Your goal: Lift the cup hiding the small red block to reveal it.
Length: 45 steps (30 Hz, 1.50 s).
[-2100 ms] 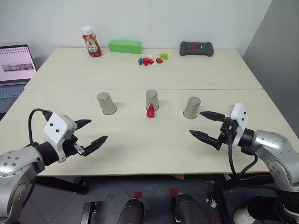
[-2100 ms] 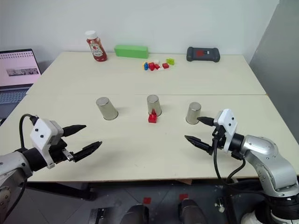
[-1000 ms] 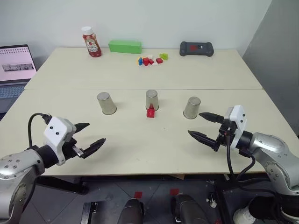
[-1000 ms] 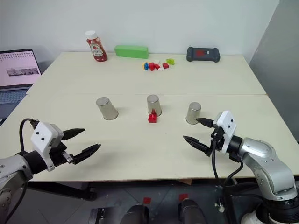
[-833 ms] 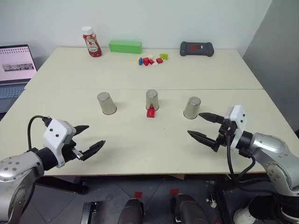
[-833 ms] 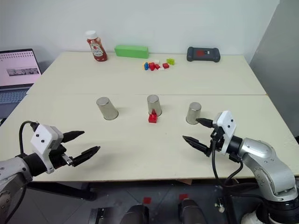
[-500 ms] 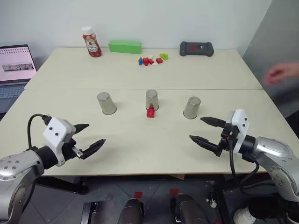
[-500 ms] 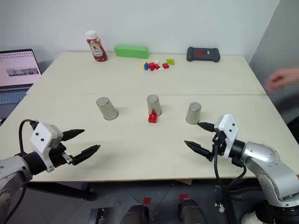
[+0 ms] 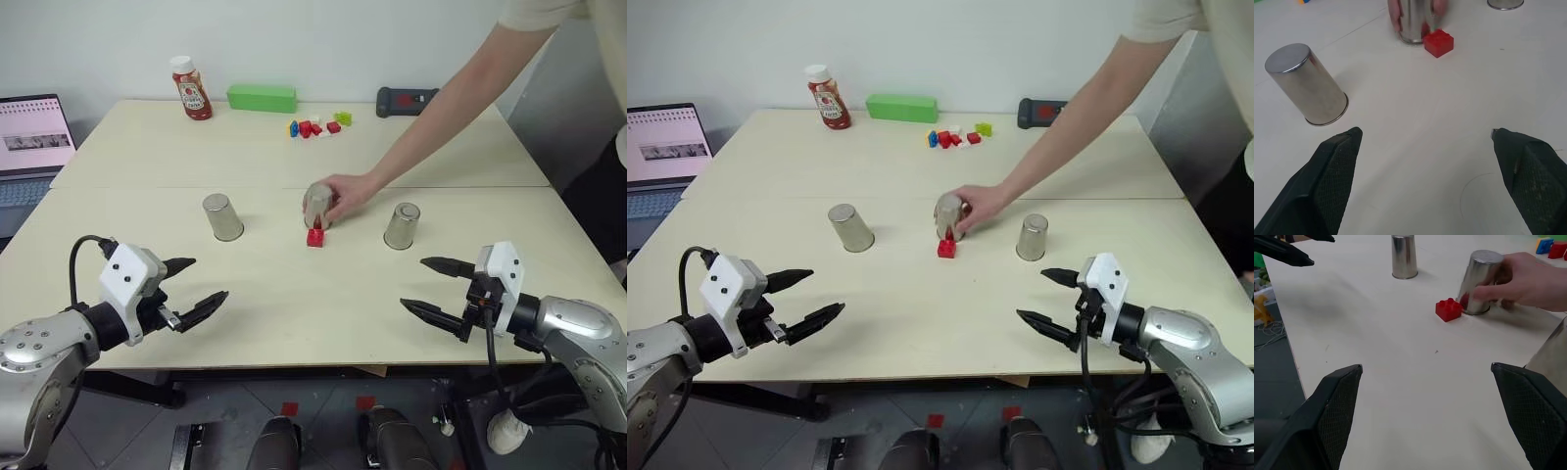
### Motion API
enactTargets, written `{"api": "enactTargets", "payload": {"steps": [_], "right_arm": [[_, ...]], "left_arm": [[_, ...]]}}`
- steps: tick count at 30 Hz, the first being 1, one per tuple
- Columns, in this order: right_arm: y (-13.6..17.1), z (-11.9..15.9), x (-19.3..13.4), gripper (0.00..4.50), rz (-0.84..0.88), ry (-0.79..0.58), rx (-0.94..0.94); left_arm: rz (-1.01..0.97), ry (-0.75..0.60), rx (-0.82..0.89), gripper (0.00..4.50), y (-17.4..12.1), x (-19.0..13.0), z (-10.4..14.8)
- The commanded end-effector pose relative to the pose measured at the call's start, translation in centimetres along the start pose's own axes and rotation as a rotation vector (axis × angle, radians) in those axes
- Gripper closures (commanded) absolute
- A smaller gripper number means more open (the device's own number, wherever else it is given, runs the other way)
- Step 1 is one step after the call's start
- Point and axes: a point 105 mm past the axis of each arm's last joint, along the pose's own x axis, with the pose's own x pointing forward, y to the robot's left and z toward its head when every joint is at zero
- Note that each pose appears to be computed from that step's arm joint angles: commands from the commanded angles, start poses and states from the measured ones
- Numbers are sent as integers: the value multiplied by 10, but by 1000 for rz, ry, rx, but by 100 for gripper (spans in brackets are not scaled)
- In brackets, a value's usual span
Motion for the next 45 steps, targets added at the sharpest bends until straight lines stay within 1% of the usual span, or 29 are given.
{"api": "enactTargets", "payload": {"steps": [1, 25, 34, 42, 45], "right_arm": [[-3, 7, -4, 2, -7, -21, -42], [-2, 12, 6, 2, -4, -42, -51], [-2, 19, 18, 2, -28, -88, -13], [-15, 22, 21, 2, -97, -102, 43], [-25, 23, 24, 2, -160, -109, 45]], "left_arm": [[0, -16, 34, 0, -1, -1, 7], [-13, -16, 49, 0, 0, 2, 11], [-34, -39, 51, 0, -5, 9, 16], [-61, -62, 56, 0, -11, 12, 23], [-79, -67, 60, 0, -13, 14, 26]]}}
